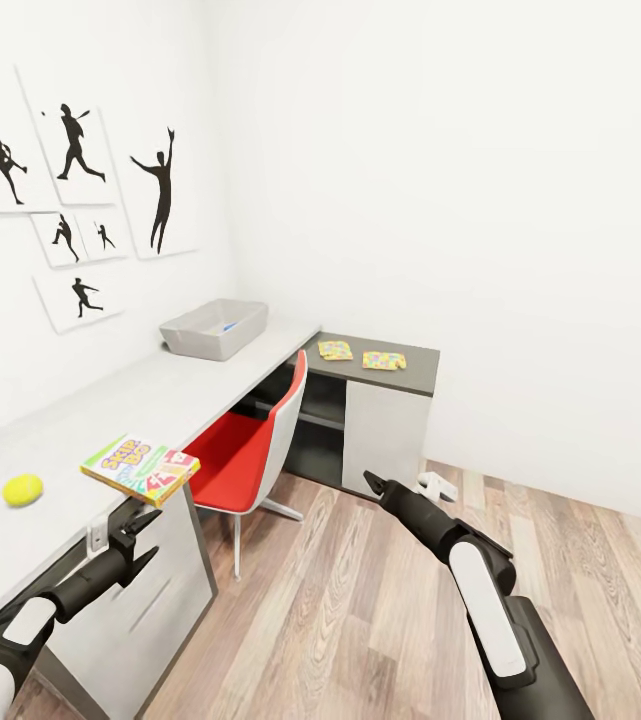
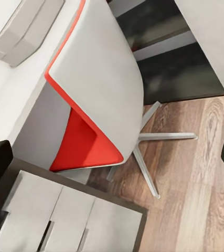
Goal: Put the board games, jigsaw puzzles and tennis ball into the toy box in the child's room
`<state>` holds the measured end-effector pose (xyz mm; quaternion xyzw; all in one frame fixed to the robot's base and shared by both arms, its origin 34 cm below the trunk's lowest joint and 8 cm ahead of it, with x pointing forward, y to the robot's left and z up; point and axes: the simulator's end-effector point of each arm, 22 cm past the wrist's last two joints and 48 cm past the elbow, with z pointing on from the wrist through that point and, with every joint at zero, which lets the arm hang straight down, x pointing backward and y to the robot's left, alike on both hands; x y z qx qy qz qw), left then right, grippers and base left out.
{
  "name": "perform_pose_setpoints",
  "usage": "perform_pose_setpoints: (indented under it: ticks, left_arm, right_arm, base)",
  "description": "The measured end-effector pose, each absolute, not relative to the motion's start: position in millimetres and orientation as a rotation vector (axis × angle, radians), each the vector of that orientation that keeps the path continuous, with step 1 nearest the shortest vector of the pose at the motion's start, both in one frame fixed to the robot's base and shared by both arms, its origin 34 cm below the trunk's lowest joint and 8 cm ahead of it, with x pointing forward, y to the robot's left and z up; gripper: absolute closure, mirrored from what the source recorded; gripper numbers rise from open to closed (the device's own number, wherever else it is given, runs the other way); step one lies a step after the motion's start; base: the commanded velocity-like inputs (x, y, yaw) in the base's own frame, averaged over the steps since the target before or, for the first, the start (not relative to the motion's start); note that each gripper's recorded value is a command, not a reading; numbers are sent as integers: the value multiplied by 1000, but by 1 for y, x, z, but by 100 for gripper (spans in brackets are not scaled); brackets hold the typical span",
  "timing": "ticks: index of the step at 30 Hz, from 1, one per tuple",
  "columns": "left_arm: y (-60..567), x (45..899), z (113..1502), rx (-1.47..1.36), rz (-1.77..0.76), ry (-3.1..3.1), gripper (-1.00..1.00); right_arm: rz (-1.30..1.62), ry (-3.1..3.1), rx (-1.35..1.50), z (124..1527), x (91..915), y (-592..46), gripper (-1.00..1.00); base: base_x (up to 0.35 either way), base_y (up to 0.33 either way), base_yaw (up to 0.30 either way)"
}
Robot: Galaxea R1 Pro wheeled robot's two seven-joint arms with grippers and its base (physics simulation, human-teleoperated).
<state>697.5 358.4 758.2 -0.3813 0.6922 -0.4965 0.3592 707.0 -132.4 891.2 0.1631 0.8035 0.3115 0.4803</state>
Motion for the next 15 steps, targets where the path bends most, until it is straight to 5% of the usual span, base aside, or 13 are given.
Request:
perform_pose_setpoints:
  ticks: [15]
  left_arm:
    - [355, 698, 759, -979, -1287, 1783, -100]
  right_arm:
    - [767, 1971, 406, 886, 706, -129, -100]
  base:
    - [0, 0, 0]
